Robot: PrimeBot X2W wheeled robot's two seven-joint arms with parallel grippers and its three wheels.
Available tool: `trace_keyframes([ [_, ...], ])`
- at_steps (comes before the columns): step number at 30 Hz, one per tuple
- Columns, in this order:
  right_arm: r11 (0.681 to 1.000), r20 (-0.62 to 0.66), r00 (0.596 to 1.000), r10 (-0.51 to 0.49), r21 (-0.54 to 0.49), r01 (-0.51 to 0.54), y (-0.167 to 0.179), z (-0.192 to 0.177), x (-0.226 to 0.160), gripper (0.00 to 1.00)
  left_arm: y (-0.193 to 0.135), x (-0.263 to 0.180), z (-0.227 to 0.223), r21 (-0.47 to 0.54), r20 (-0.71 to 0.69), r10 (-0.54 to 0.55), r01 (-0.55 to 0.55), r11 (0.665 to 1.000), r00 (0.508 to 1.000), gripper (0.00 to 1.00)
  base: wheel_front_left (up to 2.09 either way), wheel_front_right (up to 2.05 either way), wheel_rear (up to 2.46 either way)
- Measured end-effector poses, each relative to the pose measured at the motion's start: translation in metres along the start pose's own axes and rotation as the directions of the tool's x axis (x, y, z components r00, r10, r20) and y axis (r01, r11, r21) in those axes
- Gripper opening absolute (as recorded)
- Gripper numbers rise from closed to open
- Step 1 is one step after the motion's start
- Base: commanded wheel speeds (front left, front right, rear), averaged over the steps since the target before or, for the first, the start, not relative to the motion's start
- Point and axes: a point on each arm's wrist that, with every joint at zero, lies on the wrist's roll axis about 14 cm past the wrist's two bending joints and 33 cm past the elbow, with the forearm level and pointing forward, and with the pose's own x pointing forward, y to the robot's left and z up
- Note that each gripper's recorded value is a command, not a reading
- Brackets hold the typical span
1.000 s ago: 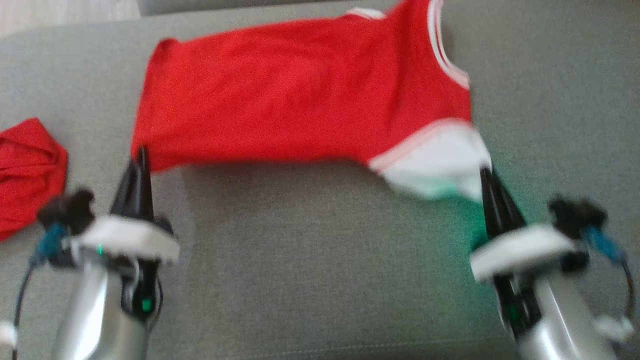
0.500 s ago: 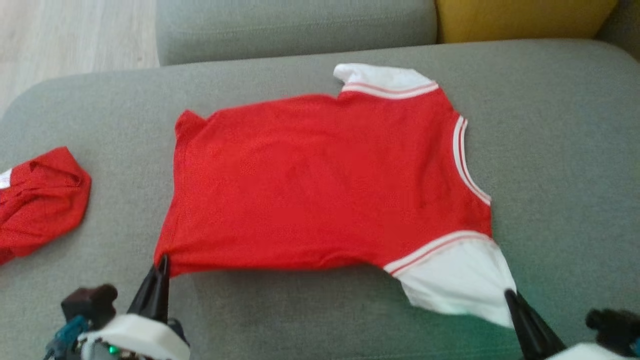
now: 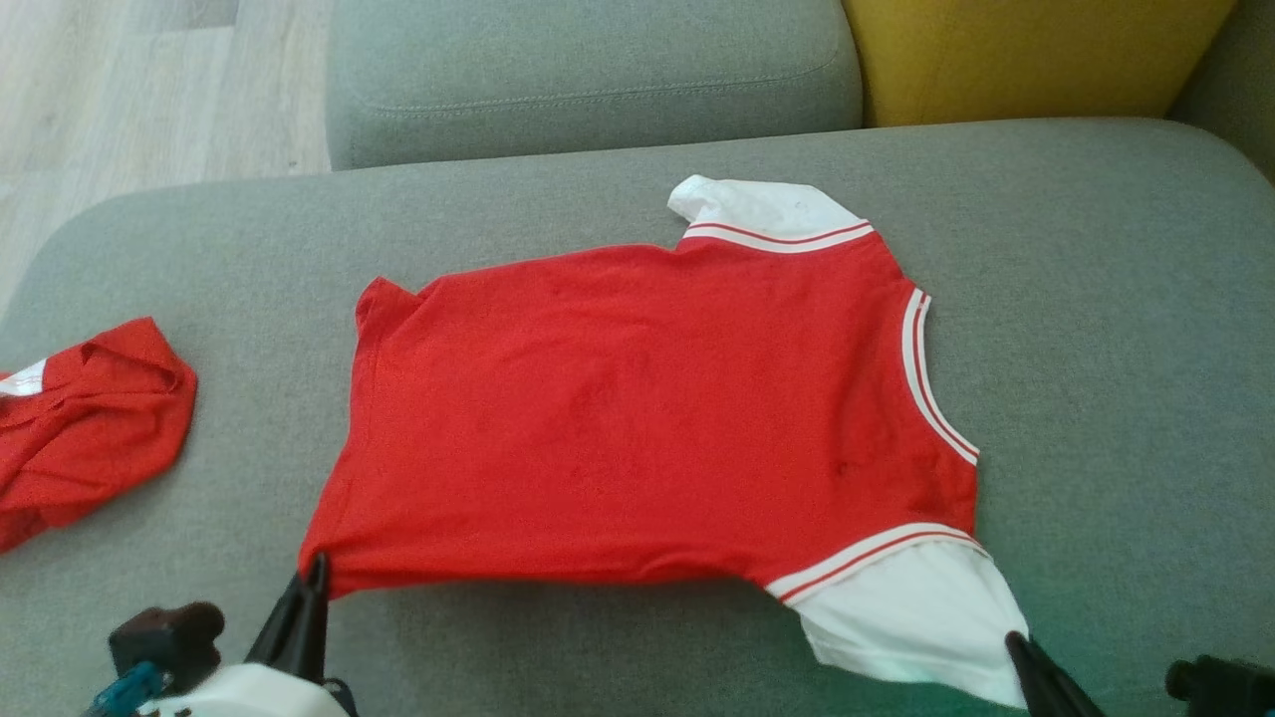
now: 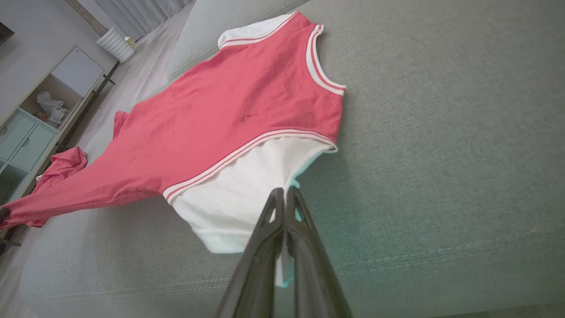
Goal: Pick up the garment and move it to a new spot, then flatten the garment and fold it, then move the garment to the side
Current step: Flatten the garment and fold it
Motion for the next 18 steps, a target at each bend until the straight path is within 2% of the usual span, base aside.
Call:
trace_keyframes([
  [6, 1.0, -0.041, 0.999, 0.003, 0.009, -0.002, -0.001, -0.007, 0.008, 0.0, -0.005, 0.0, -0.01, 0.017, -0.075, -0.029, 0.03, 0.999, 0.997, 0.0, 0.0, 0.0, 0.0],
  [11, 0.999, -0.001, 0.999, 0.034, -0.029, -0.034, 0.008, 0.022, 0.035, 0.0, -0.008, 0.013, -0.016, 0.026, -0.14, -0.051, 0.055, 0.998, 0.989, 0.0, 0.0, 0.0, 0.0],
  [18, 0.996, 0.0, 0.998, 0.065, -0.065, -0.065, 0.018, 0.055, 0.083, 0.0, -0.005, 0.04, -0.011, -0.013, -0.179, -0.069, 0.068, 0.998, 0.981, 0.0, 0.0, 0.0, 0.0],
])
